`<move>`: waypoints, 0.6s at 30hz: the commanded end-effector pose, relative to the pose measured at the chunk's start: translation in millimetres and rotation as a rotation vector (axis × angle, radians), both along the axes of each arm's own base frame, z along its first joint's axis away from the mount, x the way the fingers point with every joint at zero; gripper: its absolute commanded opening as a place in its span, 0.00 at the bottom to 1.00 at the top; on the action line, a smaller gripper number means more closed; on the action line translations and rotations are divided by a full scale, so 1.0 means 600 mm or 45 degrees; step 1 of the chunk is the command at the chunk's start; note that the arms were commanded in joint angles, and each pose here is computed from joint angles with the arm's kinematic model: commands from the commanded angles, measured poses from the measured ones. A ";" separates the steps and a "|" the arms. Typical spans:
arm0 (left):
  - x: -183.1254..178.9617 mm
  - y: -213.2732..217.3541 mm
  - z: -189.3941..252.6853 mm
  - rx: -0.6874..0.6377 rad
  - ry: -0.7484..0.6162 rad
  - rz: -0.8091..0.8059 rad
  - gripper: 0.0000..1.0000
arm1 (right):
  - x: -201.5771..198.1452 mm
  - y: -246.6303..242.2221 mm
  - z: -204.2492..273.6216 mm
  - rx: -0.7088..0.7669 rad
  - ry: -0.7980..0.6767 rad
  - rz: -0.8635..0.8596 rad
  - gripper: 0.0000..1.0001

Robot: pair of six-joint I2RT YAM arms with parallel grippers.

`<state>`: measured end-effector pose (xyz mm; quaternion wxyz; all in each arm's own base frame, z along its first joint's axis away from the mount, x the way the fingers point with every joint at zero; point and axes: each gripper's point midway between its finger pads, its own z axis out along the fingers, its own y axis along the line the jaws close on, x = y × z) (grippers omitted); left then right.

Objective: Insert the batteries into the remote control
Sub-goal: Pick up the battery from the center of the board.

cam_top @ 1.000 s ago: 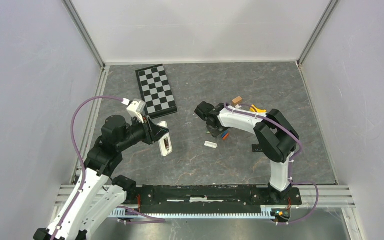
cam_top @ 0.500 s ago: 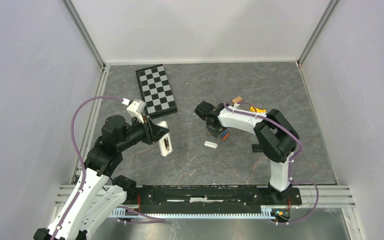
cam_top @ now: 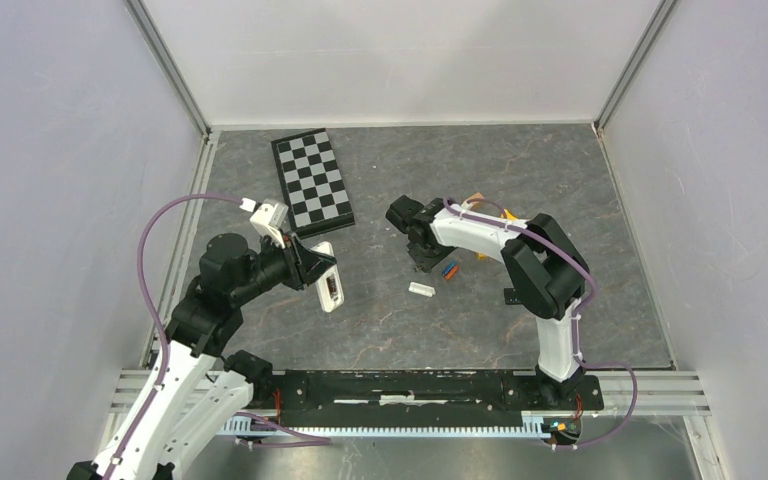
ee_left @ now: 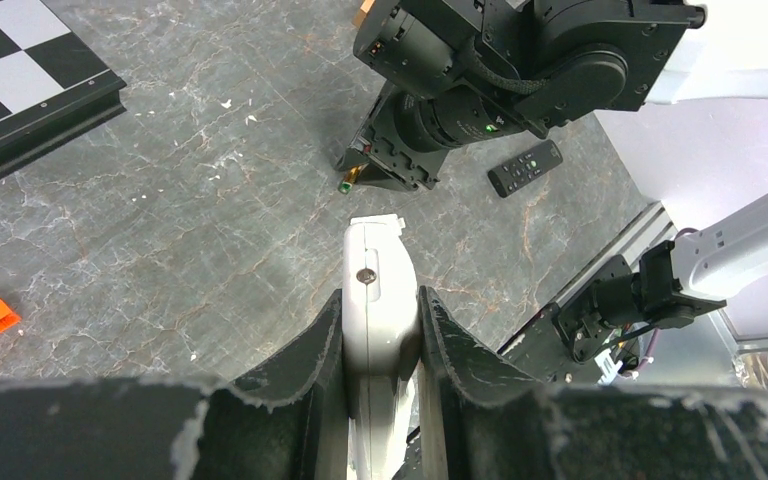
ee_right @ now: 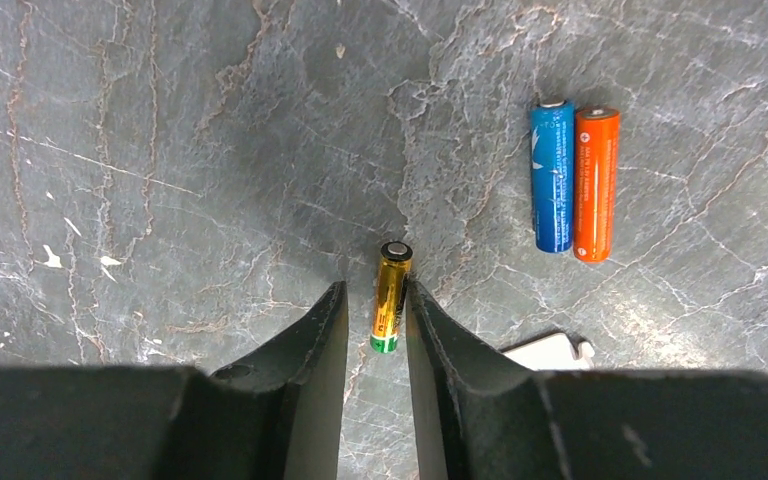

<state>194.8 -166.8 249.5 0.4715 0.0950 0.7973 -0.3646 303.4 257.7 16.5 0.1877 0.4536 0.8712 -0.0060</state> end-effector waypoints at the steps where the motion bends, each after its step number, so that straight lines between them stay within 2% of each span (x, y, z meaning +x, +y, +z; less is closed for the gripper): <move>1: 0.009 0.003 0.036 -0.004 -0.124 0.007 0.02 | -0.026 -0.006 -0.029 -0.035 0.118 0.004 0.32; 9: 0.008 0.004 0.036 0.001 -0.127 0.007 0.02 | -0.042 -0.009 -0.048 -0.057 0.206 -0.025 0.18; 12: 0.008 0.007 0.034 0.011 -0.127 0.014 0.02 | -0.043 -0.007 -0.056 -0.057 0.230 -0.020 0.15; 18: 0.010 0.007 0.031 0.012 -0.115 0.020 0.02 | -0.026 -0.020 -0.037 -0.118 0.157 -0.014 0.07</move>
